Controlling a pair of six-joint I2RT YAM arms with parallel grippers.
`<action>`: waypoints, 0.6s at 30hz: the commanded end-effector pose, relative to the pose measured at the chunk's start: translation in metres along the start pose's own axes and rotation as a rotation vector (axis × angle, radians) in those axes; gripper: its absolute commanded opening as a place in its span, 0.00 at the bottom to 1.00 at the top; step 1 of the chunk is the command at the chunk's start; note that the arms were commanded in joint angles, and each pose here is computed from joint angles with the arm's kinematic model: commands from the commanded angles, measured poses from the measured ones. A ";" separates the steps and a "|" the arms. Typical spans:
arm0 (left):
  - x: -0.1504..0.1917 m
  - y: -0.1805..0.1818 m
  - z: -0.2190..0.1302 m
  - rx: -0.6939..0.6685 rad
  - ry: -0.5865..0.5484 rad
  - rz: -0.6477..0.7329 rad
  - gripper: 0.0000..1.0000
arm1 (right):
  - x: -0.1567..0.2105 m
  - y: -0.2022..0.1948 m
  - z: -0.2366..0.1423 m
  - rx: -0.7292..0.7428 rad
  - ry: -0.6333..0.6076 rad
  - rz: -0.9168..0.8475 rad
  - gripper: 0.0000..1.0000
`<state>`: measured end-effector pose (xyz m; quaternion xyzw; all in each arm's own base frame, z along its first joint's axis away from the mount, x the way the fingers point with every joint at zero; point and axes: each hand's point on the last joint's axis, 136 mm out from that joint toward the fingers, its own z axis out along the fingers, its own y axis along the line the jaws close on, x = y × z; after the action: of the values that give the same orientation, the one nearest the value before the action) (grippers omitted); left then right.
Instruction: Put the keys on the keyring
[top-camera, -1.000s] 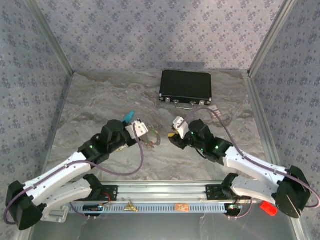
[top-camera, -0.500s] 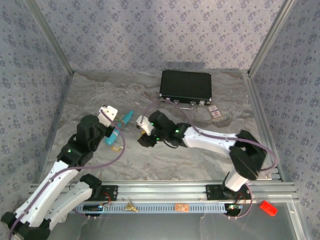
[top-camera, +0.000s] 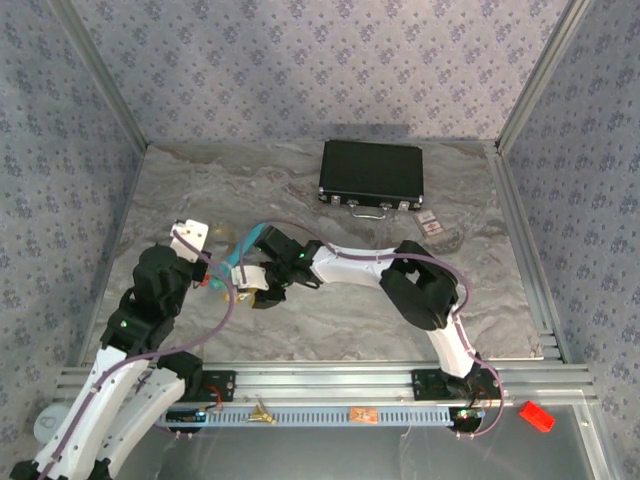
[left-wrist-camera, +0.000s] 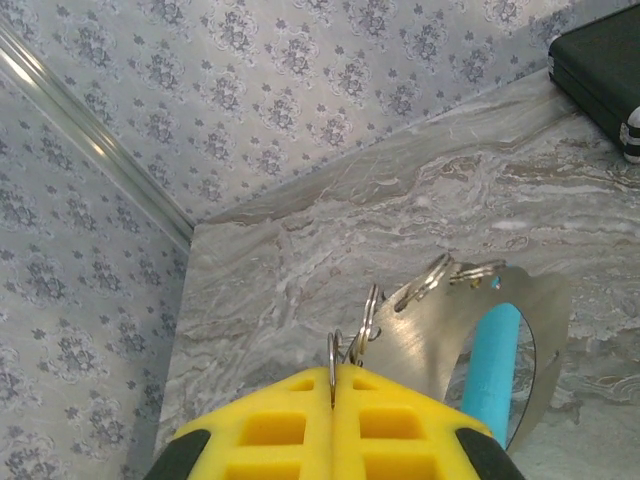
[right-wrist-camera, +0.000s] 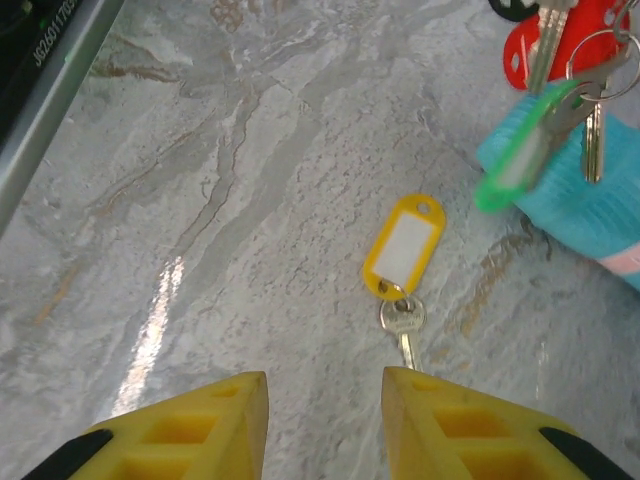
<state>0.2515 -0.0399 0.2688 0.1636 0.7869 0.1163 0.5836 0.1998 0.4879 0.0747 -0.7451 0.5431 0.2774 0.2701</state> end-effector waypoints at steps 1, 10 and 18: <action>-0.011 0.006 -0.002 -0.019 -0.060 -0.068 0.00 | -0.003 0.002 0.013 -0.049 -0.020 -0.143 0.37; -0.010 0.005 -0.005 -0.012 -0.073 -0.083 0.00 | 0.003 -0.024 0.039 -0.002 0.012 -0.121 0.38; -0.009 0.004 -0.007 -0.007 -0.079 -0.088 0.00 | 0.005 -0.024 0.049 -0.034 0.035 -0.116 0.33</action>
<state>0.2467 -0.0385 0.2600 0.1506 0.7890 0.1026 0.5867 0.2194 0.5233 0.0441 -0.7758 0.5032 0.2614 0.2767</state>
